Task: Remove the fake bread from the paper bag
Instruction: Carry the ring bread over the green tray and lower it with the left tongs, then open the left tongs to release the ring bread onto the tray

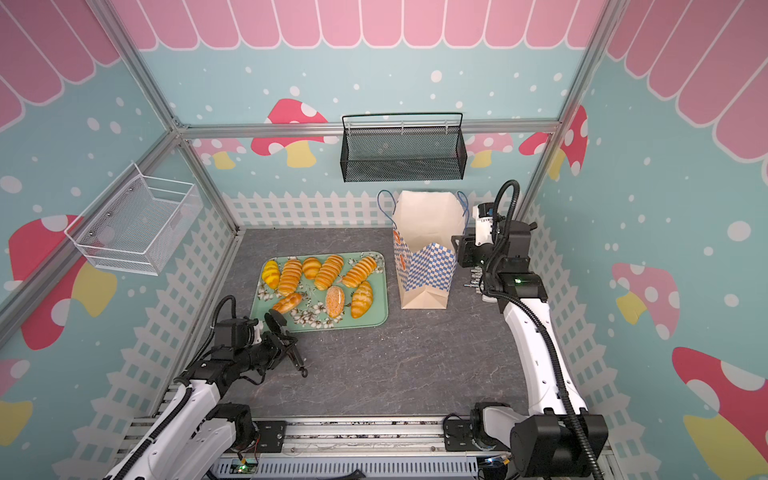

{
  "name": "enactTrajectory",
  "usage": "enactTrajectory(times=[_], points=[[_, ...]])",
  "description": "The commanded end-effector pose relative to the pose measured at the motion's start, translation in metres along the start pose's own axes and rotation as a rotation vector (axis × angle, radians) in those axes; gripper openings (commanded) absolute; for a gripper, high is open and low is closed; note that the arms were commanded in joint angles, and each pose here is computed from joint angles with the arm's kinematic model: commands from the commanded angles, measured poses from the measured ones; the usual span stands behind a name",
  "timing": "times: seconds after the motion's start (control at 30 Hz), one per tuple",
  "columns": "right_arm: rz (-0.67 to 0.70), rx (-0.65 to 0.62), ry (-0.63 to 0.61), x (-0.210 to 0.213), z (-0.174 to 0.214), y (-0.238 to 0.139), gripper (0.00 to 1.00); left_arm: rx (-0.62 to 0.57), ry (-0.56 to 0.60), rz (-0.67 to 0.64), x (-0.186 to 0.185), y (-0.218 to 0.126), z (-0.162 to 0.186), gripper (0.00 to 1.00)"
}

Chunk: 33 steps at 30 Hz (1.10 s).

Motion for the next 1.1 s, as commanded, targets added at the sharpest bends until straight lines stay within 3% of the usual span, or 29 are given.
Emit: enactTrajectory(times=[0.0,0.33,1.07], points=[[-0.021,-0.027,-0.016,0.004,-0.002,-0.005,0.48,-0.036,-0.005,0.036,-0.015,-0.009,-0.012,0.37],[-0.022,-0.026,-0.023,0.004,-0.001,-0.004,0.49,0.016,-0.001,0.094,-0.033,-0.014,-0.016,0.37],[-0.01,-0.022,-0.026,0.003,0.005,-0.011,0.49,0.06,-0.006,0.049,-0.044,-0.035,-0.011,0.36]])
Point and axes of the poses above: each gripper's point midway between its finger pads, its own y axis out along the fingers, its own x axis along the line the jaws close on, z = x × y, the point moved 6 cm from there along -y, back along the fingers, and after that the axes turned 15 degrees about y, right-handed, at the moved point
